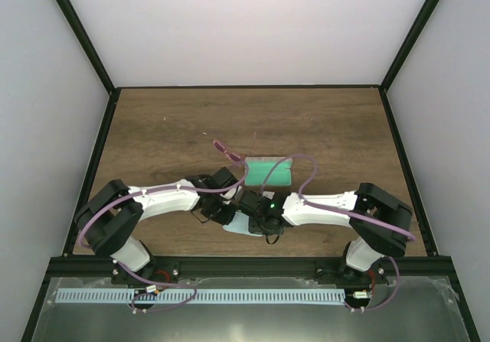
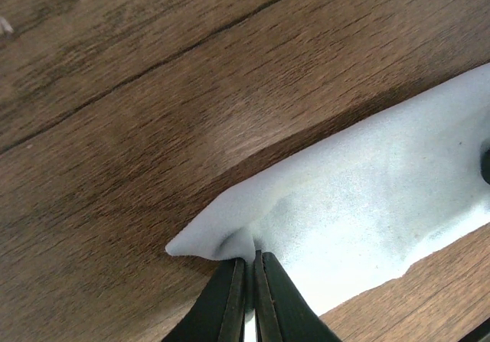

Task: Organize the sunglasses
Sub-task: Pick up the glasses cleaning cloth from the center of the board.

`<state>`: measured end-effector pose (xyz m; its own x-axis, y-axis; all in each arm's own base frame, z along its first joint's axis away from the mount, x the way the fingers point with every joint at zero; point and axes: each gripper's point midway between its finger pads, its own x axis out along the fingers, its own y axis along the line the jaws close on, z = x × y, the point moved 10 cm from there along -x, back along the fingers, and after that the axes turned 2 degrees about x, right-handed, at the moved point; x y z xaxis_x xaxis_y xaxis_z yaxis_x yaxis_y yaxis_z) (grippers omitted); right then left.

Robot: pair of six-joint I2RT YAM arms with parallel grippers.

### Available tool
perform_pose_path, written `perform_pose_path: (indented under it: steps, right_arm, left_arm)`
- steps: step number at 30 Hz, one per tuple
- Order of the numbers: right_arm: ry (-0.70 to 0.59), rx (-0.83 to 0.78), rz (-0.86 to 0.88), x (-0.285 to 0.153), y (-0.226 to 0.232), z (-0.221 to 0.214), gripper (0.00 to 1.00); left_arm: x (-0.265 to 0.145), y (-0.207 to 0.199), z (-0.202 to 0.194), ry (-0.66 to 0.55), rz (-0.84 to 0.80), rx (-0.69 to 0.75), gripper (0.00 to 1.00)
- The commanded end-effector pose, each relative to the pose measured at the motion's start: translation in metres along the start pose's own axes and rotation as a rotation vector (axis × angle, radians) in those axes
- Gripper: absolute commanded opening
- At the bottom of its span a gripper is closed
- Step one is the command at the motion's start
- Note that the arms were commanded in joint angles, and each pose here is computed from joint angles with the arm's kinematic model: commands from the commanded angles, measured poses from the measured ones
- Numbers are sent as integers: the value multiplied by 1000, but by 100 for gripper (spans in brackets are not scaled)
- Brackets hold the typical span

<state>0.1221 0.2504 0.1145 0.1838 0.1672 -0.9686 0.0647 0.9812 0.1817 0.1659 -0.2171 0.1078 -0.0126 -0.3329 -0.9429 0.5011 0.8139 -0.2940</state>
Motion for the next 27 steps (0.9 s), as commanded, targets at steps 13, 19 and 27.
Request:
perform_pose_path:
  steps: [13, 19, 27]
  right_arm:
    - [-101, 12, 58, -37, 7, 23, 1]
    - [-135, 15, 74, -49, 3, 36, 1]
    - [-188, -4, 96, -66, -4, 63, 1]
  left_arm:
    - [-17, -16, 23, -22, -35, 15, 4]
    - [-27, -23, 41, -66, -38, 25, 4]
    - [-35, -31, 67, -106, -39, 31, 4]
